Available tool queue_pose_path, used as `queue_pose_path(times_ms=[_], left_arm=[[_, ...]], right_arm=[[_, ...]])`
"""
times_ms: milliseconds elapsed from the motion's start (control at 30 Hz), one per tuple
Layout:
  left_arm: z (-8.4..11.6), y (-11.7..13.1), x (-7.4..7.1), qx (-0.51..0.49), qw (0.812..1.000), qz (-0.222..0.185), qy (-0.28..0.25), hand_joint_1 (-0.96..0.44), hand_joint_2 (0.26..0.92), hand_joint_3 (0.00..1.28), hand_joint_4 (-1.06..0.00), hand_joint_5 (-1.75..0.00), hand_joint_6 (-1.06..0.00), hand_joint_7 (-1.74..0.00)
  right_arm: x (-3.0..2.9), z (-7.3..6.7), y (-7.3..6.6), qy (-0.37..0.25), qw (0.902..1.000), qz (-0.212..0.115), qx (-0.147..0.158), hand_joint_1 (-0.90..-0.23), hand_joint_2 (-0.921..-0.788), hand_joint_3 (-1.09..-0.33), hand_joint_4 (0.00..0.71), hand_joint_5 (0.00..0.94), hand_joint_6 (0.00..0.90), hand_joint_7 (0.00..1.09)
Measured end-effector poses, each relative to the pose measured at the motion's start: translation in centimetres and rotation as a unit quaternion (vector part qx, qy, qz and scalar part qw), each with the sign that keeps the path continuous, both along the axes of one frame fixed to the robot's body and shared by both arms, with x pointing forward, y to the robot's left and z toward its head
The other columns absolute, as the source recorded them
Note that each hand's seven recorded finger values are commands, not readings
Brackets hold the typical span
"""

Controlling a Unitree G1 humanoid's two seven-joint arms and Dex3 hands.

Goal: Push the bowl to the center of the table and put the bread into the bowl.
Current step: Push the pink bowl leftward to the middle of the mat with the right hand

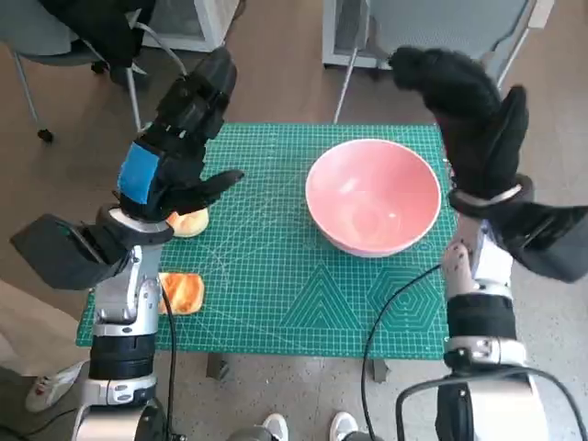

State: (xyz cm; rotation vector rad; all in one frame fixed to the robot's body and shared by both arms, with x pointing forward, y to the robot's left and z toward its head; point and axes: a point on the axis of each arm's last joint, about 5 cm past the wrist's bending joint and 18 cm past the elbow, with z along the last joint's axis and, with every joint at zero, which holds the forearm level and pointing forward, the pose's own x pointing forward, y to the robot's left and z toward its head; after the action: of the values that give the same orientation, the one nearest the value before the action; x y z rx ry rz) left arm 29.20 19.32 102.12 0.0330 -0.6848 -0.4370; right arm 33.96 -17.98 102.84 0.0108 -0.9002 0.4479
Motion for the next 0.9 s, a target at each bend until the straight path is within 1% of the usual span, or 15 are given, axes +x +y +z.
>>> queue_pose_path(times_ms=[167,267,400,533,633,800,900], left_arm=[[0.0,0.0,0.0,0.000,1.000,0.000,0.000,-0.63,0.921,0.13,-0.04,0.00,-0.20,-0.12],[0.0,0.0,0.0,0.000,1.000,0.000,0.000,-0.63,0.921,0.13,-0.04,0.00,-0.20,-0.12],[0.0,0.0,0.0,0.000,1.000,0.000,0.000,-0.63,0.921,0.13,-0.04,0.00,-0.20,-0.12],[0.0,0.0,0.0,0.000,1.000,0.000,0.000,-0.63,0.921,0.13,-0.04,0.00,-0.20,-0.12],[0.0,0.0,0.0,0.000,1.000,0.000,0.000,-0.63,0.921,0.13,-0.04,0.00,-0.20,-0.12],[0.0,0.0,0.0,-0.001,1.000,0.000,0.000,-0.63,0.921,0.13,-0.04,0.00,-0.20,-0.12],[0.0,0.0,0.0,-0.001,1.000,0.000,0.000,-0.63,0.921,0.13,-0.04,0.00,-0.20,-0.12]], right_arm=[[0.40,-0.2,-1.2,0.033,0.9987,-0.038,0.003,-0.699,-0.921,-0.821,0.046,0.000,-0.001,0.28],[0.57,-0.3,-1.9,0.055,0.9966,-0.061,0.005,-0.693,-0.921,-0.835,0.035,0.009,0.013,0.23],[0.83,-0.6,-2.5,0.092,0.9918,-0.088,0.010,-0.681,-0.921,-0.847,0.033,0.011,0.015,0.22],[0.98,-1.1,-3.0,0.139,0.9836,-0.114,0.012,-0.671,-0.921,-0.862,0.026,0.007,0.004,0.21],[1.06,-1.7,-3.3,0.180,0.9748,-0.131,0.015,-0.671,-0.921,-0.867,0.023,0.005,0.001,0.21],[1.17,-2.7,-3.2,0.237,0.9605,-0.145,0.018,-0.661,-0.921,-0.872,0.008,0.001,-0.001,0.19],[1.21,-3.0,-3.2,0.262,0.9528,-0.153,0.017,-0.640,-0.921,-0.899,0.002,0.000,-0.001,0.18]])
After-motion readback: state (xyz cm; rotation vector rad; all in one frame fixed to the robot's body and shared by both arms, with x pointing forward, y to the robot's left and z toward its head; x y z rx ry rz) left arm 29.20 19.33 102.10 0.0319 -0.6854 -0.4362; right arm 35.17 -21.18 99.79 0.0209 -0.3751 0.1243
